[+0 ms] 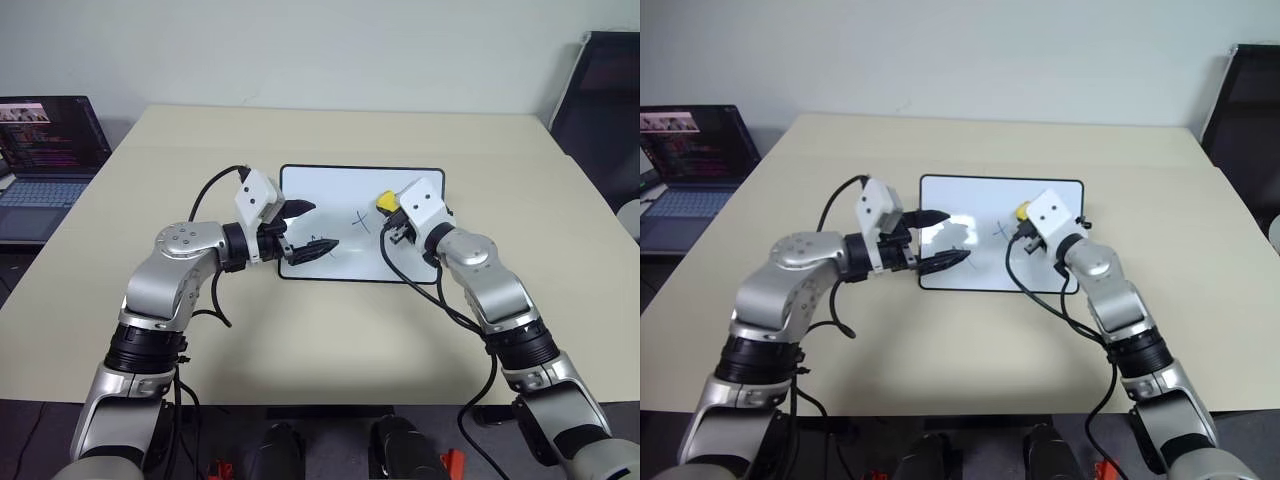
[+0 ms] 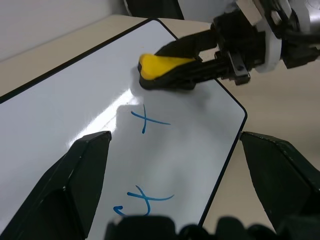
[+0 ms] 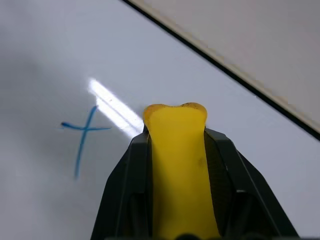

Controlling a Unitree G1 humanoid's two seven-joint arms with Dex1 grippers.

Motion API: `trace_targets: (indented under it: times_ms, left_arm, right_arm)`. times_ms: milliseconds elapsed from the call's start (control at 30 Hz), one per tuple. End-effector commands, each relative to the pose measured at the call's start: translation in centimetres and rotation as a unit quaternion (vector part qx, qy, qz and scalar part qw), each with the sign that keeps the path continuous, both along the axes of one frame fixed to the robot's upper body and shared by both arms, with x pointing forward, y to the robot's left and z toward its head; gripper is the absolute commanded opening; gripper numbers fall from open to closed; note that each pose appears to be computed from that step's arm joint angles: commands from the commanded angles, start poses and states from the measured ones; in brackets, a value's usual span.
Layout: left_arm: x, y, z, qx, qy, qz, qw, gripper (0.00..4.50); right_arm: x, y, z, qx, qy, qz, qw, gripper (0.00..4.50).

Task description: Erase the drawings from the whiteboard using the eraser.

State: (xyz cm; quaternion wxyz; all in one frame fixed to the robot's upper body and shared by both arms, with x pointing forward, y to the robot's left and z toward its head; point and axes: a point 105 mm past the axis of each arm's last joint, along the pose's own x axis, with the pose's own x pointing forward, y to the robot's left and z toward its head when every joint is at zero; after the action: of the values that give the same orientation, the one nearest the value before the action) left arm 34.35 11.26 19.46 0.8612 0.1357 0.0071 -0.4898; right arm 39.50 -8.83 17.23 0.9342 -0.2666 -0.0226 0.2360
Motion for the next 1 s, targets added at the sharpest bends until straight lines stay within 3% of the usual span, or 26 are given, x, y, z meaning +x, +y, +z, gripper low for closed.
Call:
trace_targets:
  times_ms: [33,133,300,533,667,767,1000]
  left_arm:
    - [-0.3,0.2,1.2,0.001,-0.026,-0.003,1.0,4.5]
    - [-0.4,0.2,1.1,0.002,-0.023,-0.004,1.0,4.5]
    - [-0.5,0.5,0.7,0.003,-0.015,0.0,1.0,4.5]
    - [-0.7,0.8,0.4,0.004,-0.012,0.002,1.0,4.5]
    - [-0.7,0.7,0.4,0.005,-0.01,0.002,1.0,4.5]
    - [-0.8,0.7,0.3,0.006,-0.01,0.001,1.0,4.5]
    - [-0.9,0.5,0.3,0.005,-0.01,-0.003,1.0,4.5]
  right_arm:
    - [1.1,-2.6,0.0,-0.015,-0.014,-0.072,0.997,1.09]
    - [1.6,-4.0,0.9,-0.015,-0.037,-0.112,0.993,1.09]
    - [1.5,-3.8,0.2,-0.018,-0.016,-0.099,0.995,1.09]
    - [-1.4,0.4,-3.1,-0.081,0.065,0.039,0.994,1.09]
    - [0.9,-2.0,0.2,-0.081,-0.029,-0.054,0.995,1.09]
    - [1.5,-2.5,2.0,-0.068,-0.07,-0.076,0.992,1.09]
    - [1.1,-2.8,-0.7,-0.077,-0.003,-0.062,0.995,1.09]
